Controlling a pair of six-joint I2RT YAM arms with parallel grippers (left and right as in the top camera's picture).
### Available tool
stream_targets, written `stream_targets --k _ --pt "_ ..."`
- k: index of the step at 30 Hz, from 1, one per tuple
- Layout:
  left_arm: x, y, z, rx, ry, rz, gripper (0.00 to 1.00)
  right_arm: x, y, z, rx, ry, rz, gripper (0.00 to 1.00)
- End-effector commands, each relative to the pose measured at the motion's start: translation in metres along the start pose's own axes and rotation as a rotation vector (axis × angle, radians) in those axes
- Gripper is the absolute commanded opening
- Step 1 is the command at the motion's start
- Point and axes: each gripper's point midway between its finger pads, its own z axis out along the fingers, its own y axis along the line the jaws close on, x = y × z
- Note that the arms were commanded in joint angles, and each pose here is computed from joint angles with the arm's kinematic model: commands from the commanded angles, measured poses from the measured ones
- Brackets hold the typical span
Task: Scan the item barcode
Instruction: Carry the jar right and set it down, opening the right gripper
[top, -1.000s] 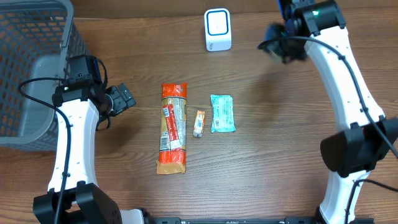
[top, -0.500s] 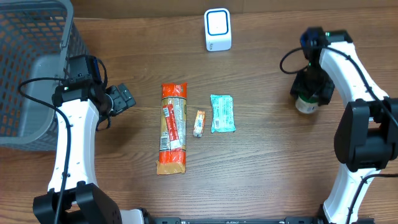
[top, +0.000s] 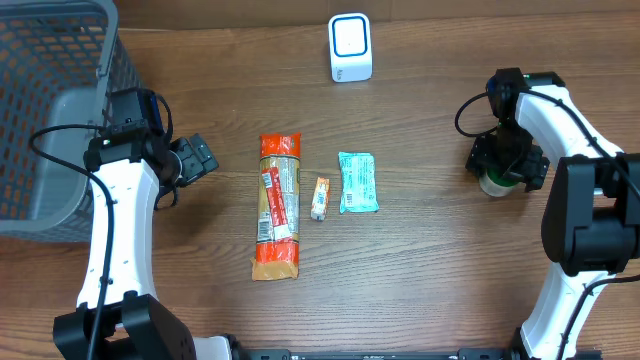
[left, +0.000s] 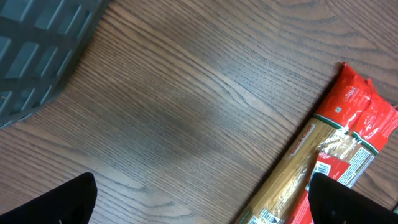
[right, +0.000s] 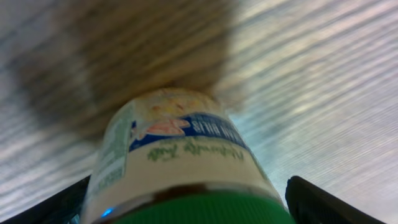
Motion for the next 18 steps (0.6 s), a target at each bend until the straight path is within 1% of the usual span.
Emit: stream_targets --k 1,4,7,10,13,18 --pt "0.0 0.001 0.0 -0.006 -0.002 -0.006 1.0 -0.018 -0.004 -0.038 -0.018 -0.095 0.018 0.93" --pt "0.0 0.001 0.0 -0.006 -0.002 -0.006 1.0 -0.018 0.004 -0.076 -0.087 -0.132 -0.004 0.93" --pt "0.0 0.001 0.0 -0.006 -0.002 -0.007 1.0 -0.011 0.029 -0.11 -0.227 -0.163 -0.106 0.93" --pt "0.0 0.001 0.0 -0.006 -0.003 -0.006 1.0 0.006 0.063 -0.133 -0.395 -0.158 -0.232 0.93" --pt "0.0 0.001 0.0 -0.006 -0.003 -0.006 1.0 0.024 0.088 -0.139 -0.476 -0.133 -0.344 0.92" --pt "0.0 0.001 0.0 -0.006 -0.003 -0.006 1.0 0.045 0.113 -0.127 -0.474 -0.111 -0.42 0.87"
